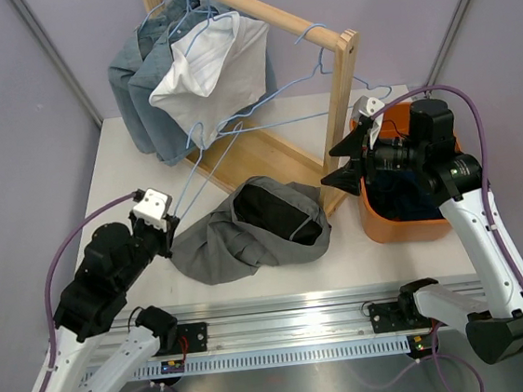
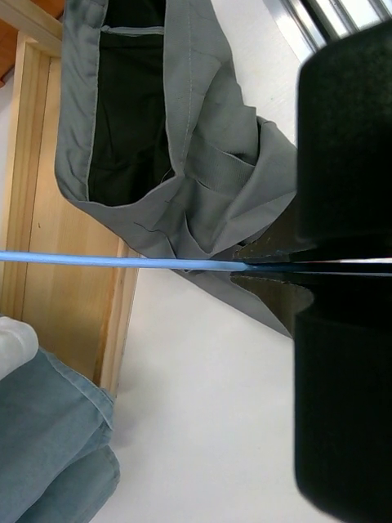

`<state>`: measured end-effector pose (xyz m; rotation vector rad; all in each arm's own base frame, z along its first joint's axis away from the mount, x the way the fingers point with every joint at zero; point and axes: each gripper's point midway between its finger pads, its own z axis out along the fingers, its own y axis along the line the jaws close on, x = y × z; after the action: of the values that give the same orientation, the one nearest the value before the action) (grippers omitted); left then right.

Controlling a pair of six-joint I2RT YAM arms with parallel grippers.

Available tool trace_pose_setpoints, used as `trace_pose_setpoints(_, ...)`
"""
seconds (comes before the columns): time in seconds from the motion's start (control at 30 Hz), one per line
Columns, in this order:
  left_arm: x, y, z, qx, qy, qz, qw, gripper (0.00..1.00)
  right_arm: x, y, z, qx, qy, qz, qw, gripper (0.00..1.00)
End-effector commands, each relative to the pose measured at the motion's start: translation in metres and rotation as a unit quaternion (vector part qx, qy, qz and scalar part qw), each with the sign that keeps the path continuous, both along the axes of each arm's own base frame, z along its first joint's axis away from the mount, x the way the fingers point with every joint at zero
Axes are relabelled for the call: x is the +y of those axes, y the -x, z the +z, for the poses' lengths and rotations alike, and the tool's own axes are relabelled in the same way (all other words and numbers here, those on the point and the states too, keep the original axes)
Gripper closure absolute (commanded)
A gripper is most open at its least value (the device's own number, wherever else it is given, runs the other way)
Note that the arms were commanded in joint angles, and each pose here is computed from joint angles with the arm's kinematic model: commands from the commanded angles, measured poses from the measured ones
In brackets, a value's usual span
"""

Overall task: Remove the skirt from the hanger
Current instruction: Place the hanger at the clothesline.

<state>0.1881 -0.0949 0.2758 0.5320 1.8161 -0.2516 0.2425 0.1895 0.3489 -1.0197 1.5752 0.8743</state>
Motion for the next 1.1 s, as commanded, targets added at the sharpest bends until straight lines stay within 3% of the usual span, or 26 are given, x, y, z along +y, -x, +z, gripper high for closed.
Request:
trace_pose_setpoints(0.0, 0.0, -0.018, 0.01, -0.009, 0.007, 0.028, 1.0, 1.0, 0.0, -0.001, 0.01, -0.019, -0.011, 0.003, 1.0, 0.18)
trace_pose_setpoints(0.27, -0.02, -0.053, 0.041, -0.023, 0.037, 0.014, 0.999, 1.0, -0.001, 0.006, 0.014, -0.02, -0.015, 0.003, 1.0, 0.18)
trace_pose_setpoints(0.5, -0.061, -0.091, 0.061, -0.019, 0.038, -0.077, 0.996, 1.0, 0.0, 0.018, 0.023, -0.022, -0.026, 0.011, 0.999, 0.17)
trace_pose_setpoints(0.73, -0.094, -0.121, 0.074, -0.017, -0.002, -0.161, 0.987, 1.0, 0.002, 0.035, 0.044, -0.037, -0.042, 0.034, 0.998, 0.17)
trace_pose_setpoints(1.07, -0.115, -0.182, 0.109, -0.069, -0.018, -0.159, 0.985, 1.0, 0.004, 0.042, 0.059, -0.042, -0.06, 0.044, 0.996, 0.17)
